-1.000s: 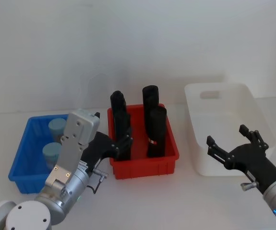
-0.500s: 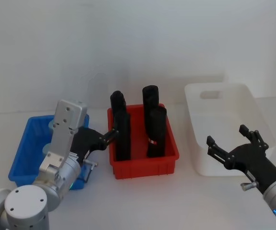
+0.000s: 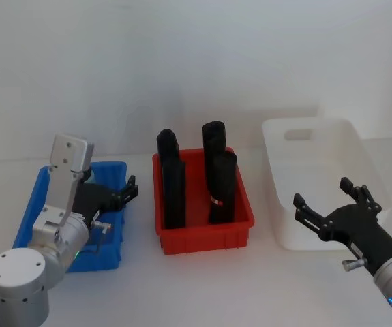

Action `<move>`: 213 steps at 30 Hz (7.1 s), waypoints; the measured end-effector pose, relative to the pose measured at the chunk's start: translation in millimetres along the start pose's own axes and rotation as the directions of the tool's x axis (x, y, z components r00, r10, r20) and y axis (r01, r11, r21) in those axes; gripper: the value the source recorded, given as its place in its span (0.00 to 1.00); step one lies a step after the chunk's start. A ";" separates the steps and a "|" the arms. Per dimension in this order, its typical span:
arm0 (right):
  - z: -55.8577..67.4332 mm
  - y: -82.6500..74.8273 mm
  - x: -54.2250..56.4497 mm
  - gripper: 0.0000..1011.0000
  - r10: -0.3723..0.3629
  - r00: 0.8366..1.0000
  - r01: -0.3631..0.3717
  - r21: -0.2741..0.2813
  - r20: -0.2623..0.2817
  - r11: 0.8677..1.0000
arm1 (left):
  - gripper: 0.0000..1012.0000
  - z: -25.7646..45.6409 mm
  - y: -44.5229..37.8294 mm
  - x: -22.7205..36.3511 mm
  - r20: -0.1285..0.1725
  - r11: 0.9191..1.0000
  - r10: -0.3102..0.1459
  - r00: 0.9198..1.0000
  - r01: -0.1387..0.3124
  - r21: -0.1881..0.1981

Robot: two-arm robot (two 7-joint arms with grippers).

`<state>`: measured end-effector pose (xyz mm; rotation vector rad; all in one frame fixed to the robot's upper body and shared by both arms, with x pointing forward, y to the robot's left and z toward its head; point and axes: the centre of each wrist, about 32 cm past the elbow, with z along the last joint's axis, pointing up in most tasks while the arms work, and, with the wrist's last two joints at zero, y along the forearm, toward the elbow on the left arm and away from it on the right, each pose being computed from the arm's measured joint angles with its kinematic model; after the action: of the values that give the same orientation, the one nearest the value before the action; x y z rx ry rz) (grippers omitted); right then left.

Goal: Pick the cotton swabs from the blue box and place them into the white box.

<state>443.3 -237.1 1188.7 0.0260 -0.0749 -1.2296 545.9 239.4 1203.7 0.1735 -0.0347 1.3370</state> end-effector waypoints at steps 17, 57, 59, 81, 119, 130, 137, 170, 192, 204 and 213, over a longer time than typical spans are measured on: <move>0.0 0.0 0.0 0.99 0.000 1.000 0.000 0.000 0.000 1.000 | 0.99 -13.0 5.0 31.9 -0.015 0.989 0.074 0.997 -0.072 0.127; 0.0 0.0 0.0 0.99 0.000 1.000 0.000 0.000 0.000 1.000 | 0.99 -38.2 -2.9 55.9 -0.084 0.977 0.080 0.993 -0.061 0.205; 0.0 0.0 0.0 0.99 0.000 1.000 0.000 0.000 0.000 1.000 | 0.99 -39.4 -4.1 56.5 -0.087 0.976 0.080 0.993 -0.061 0.207; 0.0 0.0 0.0 0.99 0.000 1.000 0.000 0.000 0.000 1.000 | 0.66 -44.4 -13.0 60.0 -0.078 0.976 0.078 0.994 -0.060 0.208; 0.0 0.0 0.0 0.99 0.000 1.000 0.000 0.000 0.000 1.000 | 0.66 66.4 16.4 52.5 0.019 0.980 -0.188 0.982 0.187 0.067; 0.0 0.0 0.0 0.99 0.000 1.000 0.000 0.000 0.000 1.000 | 0.66 90.3 18.5 49.9 0.004 0.941 -0.336 0.942 0.336 0.041; 0.0 0.0 0.0 0.99 0.000 1.000 0.000 0.000 0.000 1.000 | 0.66 103.1 16.0 46.1 -0.011 0.901 -0.433 0.901 0.433 0.025; 26.3 12.2 -7.6 0.99 0.219 0.973 -0.219 -0.018 0.077 0.976 | 0.66 118.2 13.0 41.2 -0.027 0.843 -0.538 0.843 0.538 0.005; 64.9 68.1 -22.2 0.99 0.401 0.903 -0.391 -0.091 0.152 0.916 | 0.66 119.2 12.8 41.0 -0.029 0.839 -0.544 0.839 0.544 0.003; 72.4 92.0 -35.1 0.99 0.456 0.877 -0.437 -0.140 0.153 0.888 | 0.66 119.2 12.8 41.0 -0.029 0.838 -0.545 0.838 0.545 0.003; 74.5 104.7 -48.3 0.99 0.477 0.869 -0.455 -0.165 0.134 0.875 | 0.66 119.2 12.8 41.0 -0.028 0.838 -0.545 0.838 0.545 0.003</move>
<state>520.4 -155.0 1267.3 -0.2015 -0.1430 -0.7431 551.9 264.4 1327.7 0.1597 0.0435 0.7644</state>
